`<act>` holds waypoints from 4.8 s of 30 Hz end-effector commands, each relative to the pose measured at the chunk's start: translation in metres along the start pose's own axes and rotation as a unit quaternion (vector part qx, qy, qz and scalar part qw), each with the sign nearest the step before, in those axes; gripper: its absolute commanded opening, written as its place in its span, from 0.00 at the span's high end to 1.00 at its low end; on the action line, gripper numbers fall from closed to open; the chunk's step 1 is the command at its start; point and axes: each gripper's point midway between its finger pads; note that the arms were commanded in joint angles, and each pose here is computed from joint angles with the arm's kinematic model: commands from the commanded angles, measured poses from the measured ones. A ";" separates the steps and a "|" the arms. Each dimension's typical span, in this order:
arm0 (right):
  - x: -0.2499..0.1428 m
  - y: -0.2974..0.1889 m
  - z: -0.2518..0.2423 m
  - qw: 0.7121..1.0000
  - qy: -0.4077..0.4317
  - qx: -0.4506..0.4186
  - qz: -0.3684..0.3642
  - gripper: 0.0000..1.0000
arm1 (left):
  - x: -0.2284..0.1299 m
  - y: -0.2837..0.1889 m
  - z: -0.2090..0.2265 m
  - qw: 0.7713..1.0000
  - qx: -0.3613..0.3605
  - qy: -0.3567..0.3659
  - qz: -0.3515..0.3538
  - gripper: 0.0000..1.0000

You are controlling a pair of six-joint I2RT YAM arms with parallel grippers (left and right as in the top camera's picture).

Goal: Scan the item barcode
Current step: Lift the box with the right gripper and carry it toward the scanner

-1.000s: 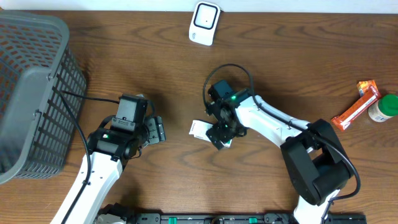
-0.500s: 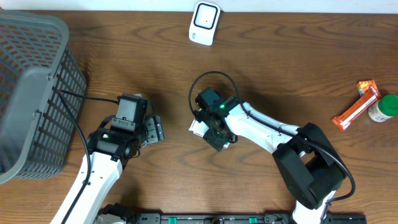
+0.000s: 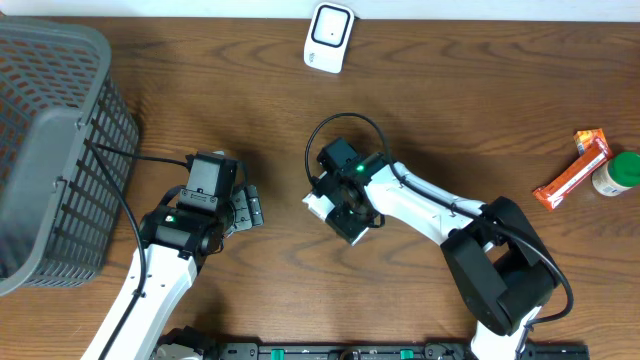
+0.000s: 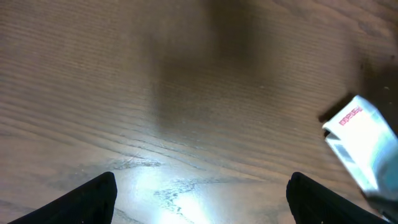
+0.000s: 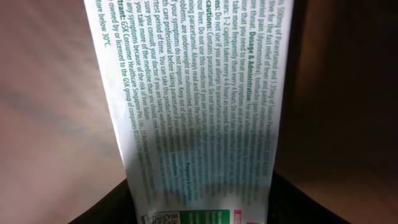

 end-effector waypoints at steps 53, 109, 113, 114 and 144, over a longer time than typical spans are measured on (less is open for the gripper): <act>0.062 -0.154 0.050 0.850 0.091 0.494 -0.162 0.56 | 0.006 -0.003 0.003 1.000 0.007 0.000 -0.010 0.11; 0.142 -0.102 -0.125 0.951 -0.014 -0.007 -0.308 0.01 | 0.006 -0.003 0.003 1.000 0.007 0.000 -0.010 0.10; 0.144 -0.090 -0.104 0.957 -0.033 0.004 -0.290 0.01 | 0.006 -0.003 0.003 1.000 0.007 0.000 -0.010 0.11; 0.146 -0.084 -0.102 0.958 -0.036 -0.005 -0.284 0.01 | 0.006 -0.003 0.003 1.000 0.007 0.000 -0.010 0.11; 0.133 0.049 -0.094 0.984 -0.058 -0.058 -0.155 0.27 | 0.006 -0.003 0.003 1.000 0.007 0.000 -0.010 0.10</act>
Point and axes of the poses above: each gripper's point midway between its finger pads, its own y axis out along the fingers, its own z axis along the line the jaws close on, x = y × z, and after that the axes turned 4 degrees about -y, right-handed
